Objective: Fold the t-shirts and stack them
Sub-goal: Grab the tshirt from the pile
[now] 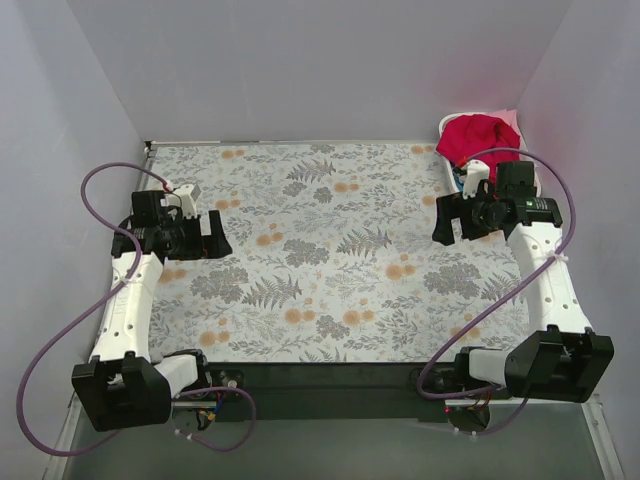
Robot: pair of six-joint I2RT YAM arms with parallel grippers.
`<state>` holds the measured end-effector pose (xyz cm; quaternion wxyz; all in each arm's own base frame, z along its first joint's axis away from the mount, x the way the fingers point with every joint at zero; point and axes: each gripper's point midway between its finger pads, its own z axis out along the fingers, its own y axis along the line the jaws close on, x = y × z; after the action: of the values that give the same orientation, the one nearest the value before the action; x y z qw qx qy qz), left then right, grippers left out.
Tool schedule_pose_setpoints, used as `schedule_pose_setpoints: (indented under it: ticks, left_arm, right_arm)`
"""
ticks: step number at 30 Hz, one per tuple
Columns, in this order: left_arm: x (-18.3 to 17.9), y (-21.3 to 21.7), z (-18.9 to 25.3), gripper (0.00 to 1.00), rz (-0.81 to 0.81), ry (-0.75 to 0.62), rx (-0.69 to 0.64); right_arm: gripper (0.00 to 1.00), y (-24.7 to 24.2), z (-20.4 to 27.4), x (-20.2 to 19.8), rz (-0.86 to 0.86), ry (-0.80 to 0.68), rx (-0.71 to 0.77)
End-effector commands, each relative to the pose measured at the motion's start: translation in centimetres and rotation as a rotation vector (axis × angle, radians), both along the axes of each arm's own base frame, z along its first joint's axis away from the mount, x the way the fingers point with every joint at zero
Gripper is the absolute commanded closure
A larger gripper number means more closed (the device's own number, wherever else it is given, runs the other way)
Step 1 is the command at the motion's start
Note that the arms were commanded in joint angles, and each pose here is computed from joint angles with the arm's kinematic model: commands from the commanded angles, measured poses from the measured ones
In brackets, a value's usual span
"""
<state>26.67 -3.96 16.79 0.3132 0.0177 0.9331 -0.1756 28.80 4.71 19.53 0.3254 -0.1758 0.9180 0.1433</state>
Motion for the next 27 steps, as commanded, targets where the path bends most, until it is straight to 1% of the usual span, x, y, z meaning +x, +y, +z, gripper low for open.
schedule_pose_setpoints:
  ticks: [1, 6, 10, 11, 14, 15, 16, 18, 19, 21, 22, 23, 24, 27]
  left_arm:
    - [1.4, 0.1, 2.7, 0.02, -0.009, -0.093, 0.013]
    - [2.3, -0.2, 5.3, 0.02, -0.011, -0.161, -0.006]
    - [2.9, -0.2, 6.7, 0.02, 0.0, -0.198, -0.015]
    - [3.0, -0.6, 6.8, 0.02, -0.012, -0.196, -0.031]
    - [2.9, -0.9, 7.1, 0.02, -0.039, -0.184, -0.047]
    - [2.9, -1.0, 7.1, 0.02, -0.039, -0.176, -0.05]
    - [3.0, -1.0, 7.2, 0.02, -0.041, -0.174, -0.049]
    - [2.9, -1.0, 7.2, 0.02, -0.041, -0.171, -0.05]
    - [3.0, -0.9, 7.1, 0.02, -0.035, -0.171, -0.047]
    - [3.0, -1.0, 7.1, 0.02, -0.033, -0.166, -0.056]
    - [3.0, -1.1, 6.9, 0.02, -0.032, -0.156, -0.064]
    - [2.9, -1.2, 6.6, 0.02, -0.031, -0.145, -0.07]
    - [2.9, -1.2, 6.4, 0.02, -0.024, -0.134, -0.076]
    - [2.7, -1.3, 5.6, 0.02, -0.019, -0.106, -0.089]
  right_arm:
    - [0.02, 0.4, 2.3, 1.3, 0.024, -0.056, 0.012]
    - [0.02, 0.2, 4.2, 3.1, 0.036, -0.099, -0.005]
    - [0.02, -1.2, 5.5, 5.6, -0.017, -0.131, -0.04]
    - [0.02, -2.1, 7.4, 7.1, -0.063, -0.185, -0.042]
    - [0.02, -4.6, 8.6, 10.3, -0.159, -0.214, -0.036]
    - [0.02, -5.2, 11.0, 11.8, -0.177, -0.278, -0.031]
    - [0.02, -5.9, 10.5, 13.6, -0.196, -0.265, -0.03]
    - [0.02, -7.4, 11.3, 15.7, -0.243, -0.288, -0.028]
    - [0.02, -8.2, 12.0, 17.9, -0.255, -0.313, -0.032]
    - [0.02, -9.0, 12.4, 19.9, -0.269, -0.333, -0.045]
    - [0.02, -9.8, 12.0, 21.5, -0.286, -0.34, -0.062]
    - [0.02, -10.4, 11.9, 22.4, -0.3, -0.35, -0.075]
    - [0.02, -11.3, 10.2, 23.7, -0.336, -0.324, -0.093]
    - [0.02, -13.0, 10.0, 26.0, -0.384, -0.361, -0.109]
